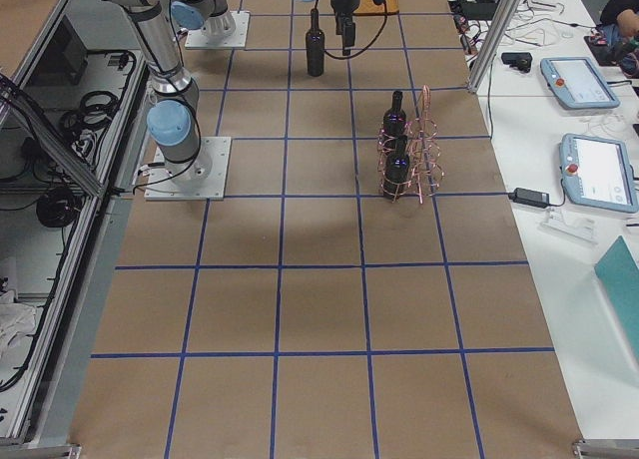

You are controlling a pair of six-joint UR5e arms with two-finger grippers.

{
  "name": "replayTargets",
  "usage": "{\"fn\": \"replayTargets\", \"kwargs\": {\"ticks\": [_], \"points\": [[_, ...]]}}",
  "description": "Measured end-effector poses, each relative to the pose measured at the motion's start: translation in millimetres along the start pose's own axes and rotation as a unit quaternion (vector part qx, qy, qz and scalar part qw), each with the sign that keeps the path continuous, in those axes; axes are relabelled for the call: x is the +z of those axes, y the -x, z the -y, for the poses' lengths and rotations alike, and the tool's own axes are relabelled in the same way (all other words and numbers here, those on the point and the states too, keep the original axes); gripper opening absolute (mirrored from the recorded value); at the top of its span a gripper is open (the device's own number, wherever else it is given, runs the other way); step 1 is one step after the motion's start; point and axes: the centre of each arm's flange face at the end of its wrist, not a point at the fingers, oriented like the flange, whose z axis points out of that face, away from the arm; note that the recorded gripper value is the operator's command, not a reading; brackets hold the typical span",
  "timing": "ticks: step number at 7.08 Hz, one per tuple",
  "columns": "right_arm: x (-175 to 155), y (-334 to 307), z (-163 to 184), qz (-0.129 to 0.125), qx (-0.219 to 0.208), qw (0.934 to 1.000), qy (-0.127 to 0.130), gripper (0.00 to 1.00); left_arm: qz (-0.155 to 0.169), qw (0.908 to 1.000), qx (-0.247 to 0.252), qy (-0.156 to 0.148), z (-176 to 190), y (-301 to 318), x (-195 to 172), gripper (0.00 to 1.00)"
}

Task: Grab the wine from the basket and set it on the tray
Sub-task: 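Lower the left gripper over the bottle neck and close on it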

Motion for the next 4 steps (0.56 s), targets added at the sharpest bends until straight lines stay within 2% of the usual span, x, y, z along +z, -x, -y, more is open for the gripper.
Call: {"fn": "replayTargets", "kwargs": {"ticks": [4], "points": [[-0.5,0.0,0.0,0.0,-0.001,1.0,-0.002,1.0,0.001,0.9997,0.025,0.002,-4.4,4.7,12.7,1.0]]}}
